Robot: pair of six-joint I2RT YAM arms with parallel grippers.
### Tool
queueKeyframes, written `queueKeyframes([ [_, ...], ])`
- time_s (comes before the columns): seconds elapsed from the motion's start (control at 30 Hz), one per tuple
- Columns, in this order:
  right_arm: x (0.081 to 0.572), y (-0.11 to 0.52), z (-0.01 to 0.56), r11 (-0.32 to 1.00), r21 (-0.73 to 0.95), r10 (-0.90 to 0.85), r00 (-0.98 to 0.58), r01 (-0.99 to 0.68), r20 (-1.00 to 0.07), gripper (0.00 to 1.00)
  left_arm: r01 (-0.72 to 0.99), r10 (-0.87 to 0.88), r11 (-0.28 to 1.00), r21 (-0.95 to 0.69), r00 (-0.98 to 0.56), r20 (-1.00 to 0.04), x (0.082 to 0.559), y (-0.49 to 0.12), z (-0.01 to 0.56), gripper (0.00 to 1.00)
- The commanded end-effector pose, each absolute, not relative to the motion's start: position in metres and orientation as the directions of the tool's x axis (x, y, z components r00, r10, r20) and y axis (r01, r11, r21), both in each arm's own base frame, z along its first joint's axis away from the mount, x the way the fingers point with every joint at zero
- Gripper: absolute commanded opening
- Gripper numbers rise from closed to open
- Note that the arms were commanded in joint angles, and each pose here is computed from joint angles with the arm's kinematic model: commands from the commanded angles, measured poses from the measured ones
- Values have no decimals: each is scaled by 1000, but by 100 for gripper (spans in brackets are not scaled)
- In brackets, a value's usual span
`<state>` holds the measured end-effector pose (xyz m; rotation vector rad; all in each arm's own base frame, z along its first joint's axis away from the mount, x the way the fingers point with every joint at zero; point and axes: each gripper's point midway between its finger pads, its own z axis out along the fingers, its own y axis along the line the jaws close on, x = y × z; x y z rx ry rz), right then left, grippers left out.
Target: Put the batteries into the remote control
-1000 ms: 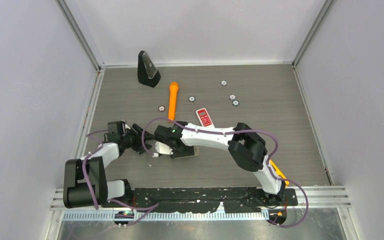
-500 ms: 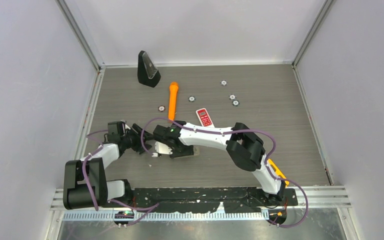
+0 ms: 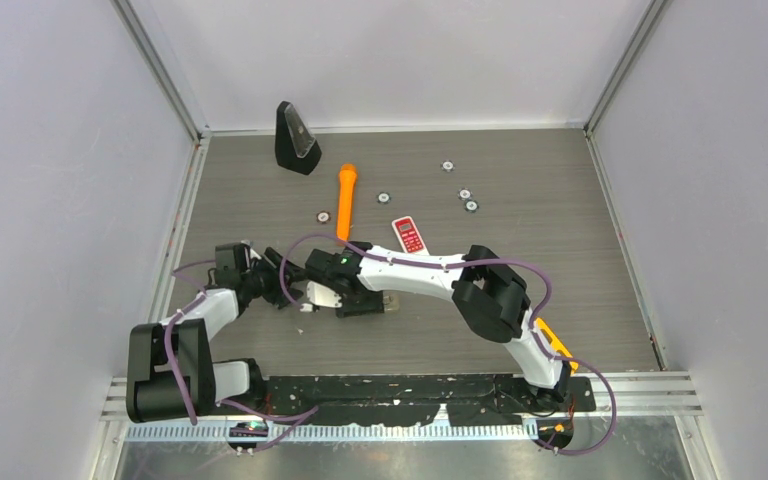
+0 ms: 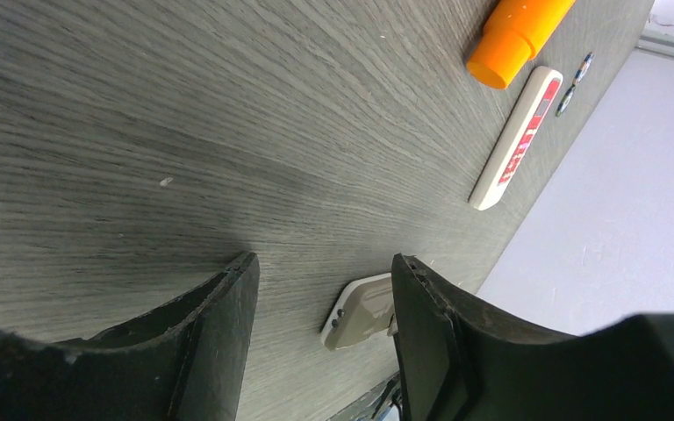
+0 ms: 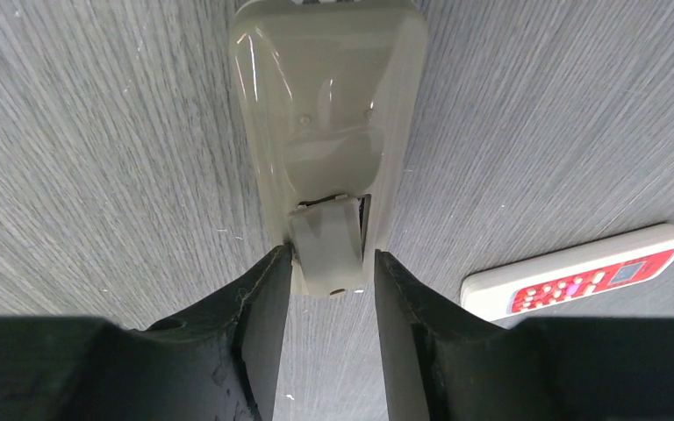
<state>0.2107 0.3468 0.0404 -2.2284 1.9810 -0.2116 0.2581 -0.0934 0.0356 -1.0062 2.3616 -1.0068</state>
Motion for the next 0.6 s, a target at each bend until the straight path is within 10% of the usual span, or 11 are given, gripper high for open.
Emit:
queueKeyframes([
  [0.0, 214, 357, 60, -79, -238, -993, 98, -968, -72, 46, -471, -737, 512, -718, -671, -86, 252, -89, 30, 59],
  [0.57, 180, 357, 158, 47, -195, -914, 37, -980, -404, 53, -453, -739, 554, -698, -654, -162, 241, -81, 39, 65],
])
